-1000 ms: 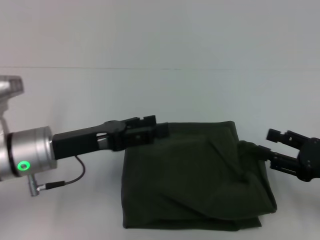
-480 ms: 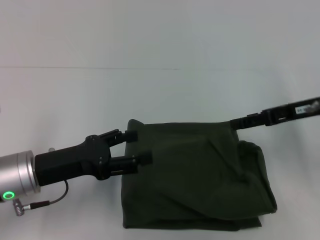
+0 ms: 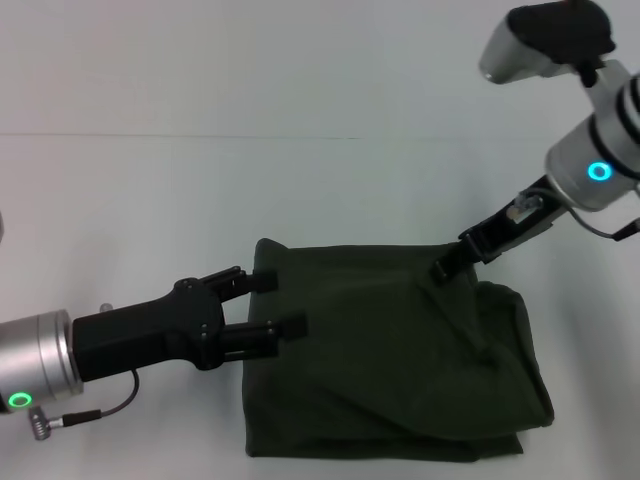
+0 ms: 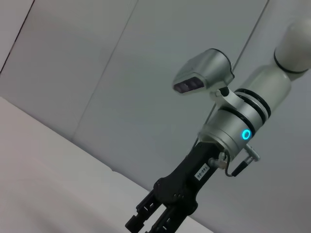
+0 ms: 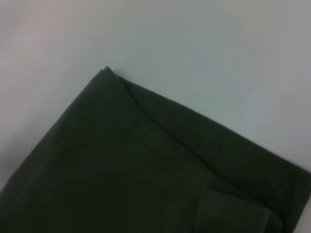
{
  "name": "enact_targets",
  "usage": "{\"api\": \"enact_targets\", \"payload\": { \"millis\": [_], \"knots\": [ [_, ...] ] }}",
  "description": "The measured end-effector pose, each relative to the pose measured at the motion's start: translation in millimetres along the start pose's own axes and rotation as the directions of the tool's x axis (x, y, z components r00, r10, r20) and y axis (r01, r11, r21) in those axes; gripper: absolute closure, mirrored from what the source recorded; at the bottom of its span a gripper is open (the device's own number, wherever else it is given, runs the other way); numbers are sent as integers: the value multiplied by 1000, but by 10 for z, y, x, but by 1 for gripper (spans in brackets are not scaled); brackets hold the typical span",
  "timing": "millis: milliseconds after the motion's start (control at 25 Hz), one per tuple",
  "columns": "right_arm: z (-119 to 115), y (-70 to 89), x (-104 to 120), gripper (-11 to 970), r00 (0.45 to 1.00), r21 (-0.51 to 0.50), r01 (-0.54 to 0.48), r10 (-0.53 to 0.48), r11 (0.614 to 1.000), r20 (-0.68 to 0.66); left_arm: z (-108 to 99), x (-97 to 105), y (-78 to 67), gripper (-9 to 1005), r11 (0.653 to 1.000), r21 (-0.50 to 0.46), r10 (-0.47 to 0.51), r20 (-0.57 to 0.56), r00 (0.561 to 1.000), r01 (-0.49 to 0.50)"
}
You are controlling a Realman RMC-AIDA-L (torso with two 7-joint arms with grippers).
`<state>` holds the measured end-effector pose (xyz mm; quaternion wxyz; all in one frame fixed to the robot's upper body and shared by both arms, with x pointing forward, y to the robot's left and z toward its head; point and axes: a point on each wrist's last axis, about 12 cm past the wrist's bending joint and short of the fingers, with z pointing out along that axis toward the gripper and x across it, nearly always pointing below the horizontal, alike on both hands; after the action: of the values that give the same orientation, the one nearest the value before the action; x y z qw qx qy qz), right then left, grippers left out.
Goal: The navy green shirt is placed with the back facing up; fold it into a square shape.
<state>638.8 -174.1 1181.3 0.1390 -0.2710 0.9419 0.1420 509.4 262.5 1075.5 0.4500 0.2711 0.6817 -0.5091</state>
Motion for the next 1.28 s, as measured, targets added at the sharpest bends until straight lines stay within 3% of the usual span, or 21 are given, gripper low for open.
{"api": "enact_targets", "payload": {
  "millis": [440, 1280],
  "knots": [
    [266, 183, -179, 258, 998, 53, 64, -62, 997, -27, -3, 11, 0, 71, 1000, -3, -3, -1, 1000, 3],
    [469, 197, -171, 349, 996, 85, 79, -76, 993, -40, 5, 13, 1, 79, 1000, -2, -4, -1, 1000, 4]
  ]
}}
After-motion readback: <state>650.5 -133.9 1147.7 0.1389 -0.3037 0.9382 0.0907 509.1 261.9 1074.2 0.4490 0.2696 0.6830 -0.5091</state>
